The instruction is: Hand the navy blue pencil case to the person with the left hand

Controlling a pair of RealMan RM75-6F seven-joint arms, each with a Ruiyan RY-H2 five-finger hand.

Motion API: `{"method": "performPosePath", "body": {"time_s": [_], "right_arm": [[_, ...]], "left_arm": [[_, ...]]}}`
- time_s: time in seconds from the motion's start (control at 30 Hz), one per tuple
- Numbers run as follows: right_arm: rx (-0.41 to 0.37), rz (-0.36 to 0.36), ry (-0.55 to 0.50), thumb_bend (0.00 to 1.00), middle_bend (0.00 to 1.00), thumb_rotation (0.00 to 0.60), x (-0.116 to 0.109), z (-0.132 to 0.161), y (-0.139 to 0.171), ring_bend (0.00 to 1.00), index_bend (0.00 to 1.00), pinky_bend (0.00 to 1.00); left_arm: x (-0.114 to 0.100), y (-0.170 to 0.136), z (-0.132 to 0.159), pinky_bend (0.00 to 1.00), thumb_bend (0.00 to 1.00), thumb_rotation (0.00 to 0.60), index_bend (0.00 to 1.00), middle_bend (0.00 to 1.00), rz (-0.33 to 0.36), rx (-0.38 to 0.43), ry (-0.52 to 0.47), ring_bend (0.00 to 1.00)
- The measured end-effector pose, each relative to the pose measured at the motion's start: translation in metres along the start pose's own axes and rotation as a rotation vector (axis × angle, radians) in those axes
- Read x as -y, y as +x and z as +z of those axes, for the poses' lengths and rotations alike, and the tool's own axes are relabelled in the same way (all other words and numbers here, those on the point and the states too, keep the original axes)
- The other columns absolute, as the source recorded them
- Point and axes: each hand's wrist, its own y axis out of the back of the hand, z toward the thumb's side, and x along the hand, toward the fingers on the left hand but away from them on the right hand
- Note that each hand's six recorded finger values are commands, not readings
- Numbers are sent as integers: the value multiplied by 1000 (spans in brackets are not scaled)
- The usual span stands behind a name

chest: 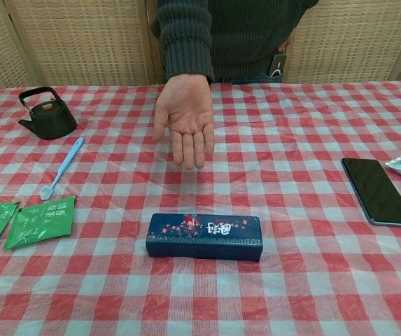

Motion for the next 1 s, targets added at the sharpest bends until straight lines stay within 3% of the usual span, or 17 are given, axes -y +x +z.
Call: {"method": "performPosePath", "body": {"time_s": [0.3,0.5,0.63,0.77,0.87,1.0], "right_arm": [[1,4,-2,0,0,600,0,0,0,0,68,0],[5,7,0,0,0,600,1,-1,-1,0,68,0],[8,12,8,0,0,600,4,0,-3,0,68,0],[23,15,15,0,0,600,6,-3,-6,0,68,0],[33,18,19,0,0,600,7,-5,-8,0,68,0],[41,21,22,0,0,600,8,-7,-10,0,68,0]], "left_arm": [[5,3,6,0,0,600,0,0,-17,22,-2,0],[28,17,36,29,0,600,0,0,-117,141,-30,0],[58,36,76,110,0,600,10,0,-244,286,-36,50],[91,51,125,142,0,600,81,11,-359,433,-19,112],[114,60,166,160,0,600,117,35,-414,518,-22,136],[133,74,209,161,0,600,119,38,-452,564,-65,139]]}}
